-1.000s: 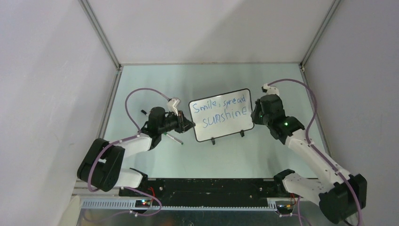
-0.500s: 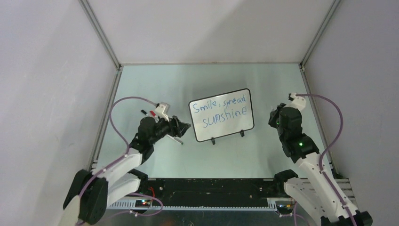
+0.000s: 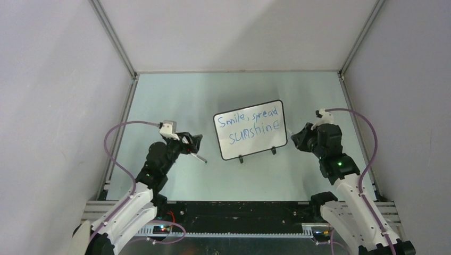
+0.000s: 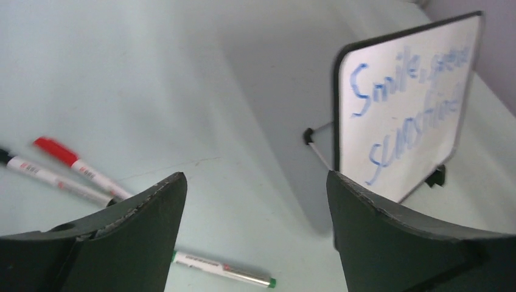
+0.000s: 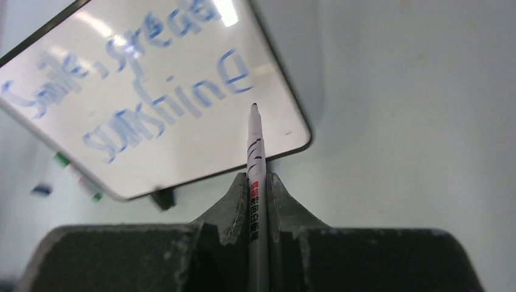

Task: Write a sentence on the whiteboard
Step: Pick up the pen cap from the center of the board.

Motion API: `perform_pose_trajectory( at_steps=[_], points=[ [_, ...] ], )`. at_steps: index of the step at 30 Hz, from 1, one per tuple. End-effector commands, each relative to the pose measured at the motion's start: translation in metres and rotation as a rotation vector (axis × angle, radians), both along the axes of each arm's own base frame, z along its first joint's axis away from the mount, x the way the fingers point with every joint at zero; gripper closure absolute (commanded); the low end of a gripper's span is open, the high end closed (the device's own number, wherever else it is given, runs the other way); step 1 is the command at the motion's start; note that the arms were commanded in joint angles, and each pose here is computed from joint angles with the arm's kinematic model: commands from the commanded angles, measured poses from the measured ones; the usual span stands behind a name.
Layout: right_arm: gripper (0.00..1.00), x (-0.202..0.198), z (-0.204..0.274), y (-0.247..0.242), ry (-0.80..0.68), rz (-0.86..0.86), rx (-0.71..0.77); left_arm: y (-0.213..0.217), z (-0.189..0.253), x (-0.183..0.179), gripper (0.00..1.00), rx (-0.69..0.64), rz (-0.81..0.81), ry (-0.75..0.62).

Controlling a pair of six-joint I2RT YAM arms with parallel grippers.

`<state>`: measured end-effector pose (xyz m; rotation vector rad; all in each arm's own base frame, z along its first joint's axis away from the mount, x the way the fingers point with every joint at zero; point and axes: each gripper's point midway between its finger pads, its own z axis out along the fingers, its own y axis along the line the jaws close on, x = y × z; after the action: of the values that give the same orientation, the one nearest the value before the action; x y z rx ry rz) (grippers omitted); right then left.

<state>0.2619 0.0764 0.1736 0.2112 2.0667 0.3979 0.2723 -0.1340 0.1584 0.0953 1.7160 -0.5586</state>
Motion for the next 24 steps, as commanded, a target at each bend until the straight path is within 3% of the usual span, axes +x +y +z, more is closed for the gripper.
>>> perform_pose_trajectory(
  at_steps=[1, 5, 9, 12, 17, 19, 24],
  points=[
    [1.00, -0.024, 0.011, 0.048, 0.029, 0.222, 0.170, 0.047, -0.004, 0.014, 0.05, 0.007, 0.298, 0.049],
    [1.00, -0.033, 0.021, 0.057, 0.005, 0.274, 0.202, 0.090, -0.011, 0.009, 0.01, -0.106, 0.590, 0.140],
    [1.00, -0.037, 0.027, 0.055, -0.009, 0.241, 0.226, 0.119, -0.040, -0.022, 0.01, -0.195, 0.819, 0.323],
    [1.00, -0.038, 0.032, 0.049, -0.024, 0.196, 0.238, 0.133, -0.043, -0.039, 0.03, -0.226, 0.918, 0.368],
    [1.00, -0.041, 0.039, 0.051, -0.051, 0.213, 0.248, 0.155, -0.045, -0.078, 0.19, -0.349, 1.134, 0.486],
    [1.00, -0.040, 0.039, 0.052, -0.053, 0.218, 0.244, 0.159, -0.049, -0.089, 0.21, -0.381, 1.206, 0.528],
    [1.00, -0.039, 0.034, 0.049, -0.053, 0.205, 0.222, 0.144, -0.061, -0.083, 0.23, -0.468, 1.217, 0.650]
  ],
)
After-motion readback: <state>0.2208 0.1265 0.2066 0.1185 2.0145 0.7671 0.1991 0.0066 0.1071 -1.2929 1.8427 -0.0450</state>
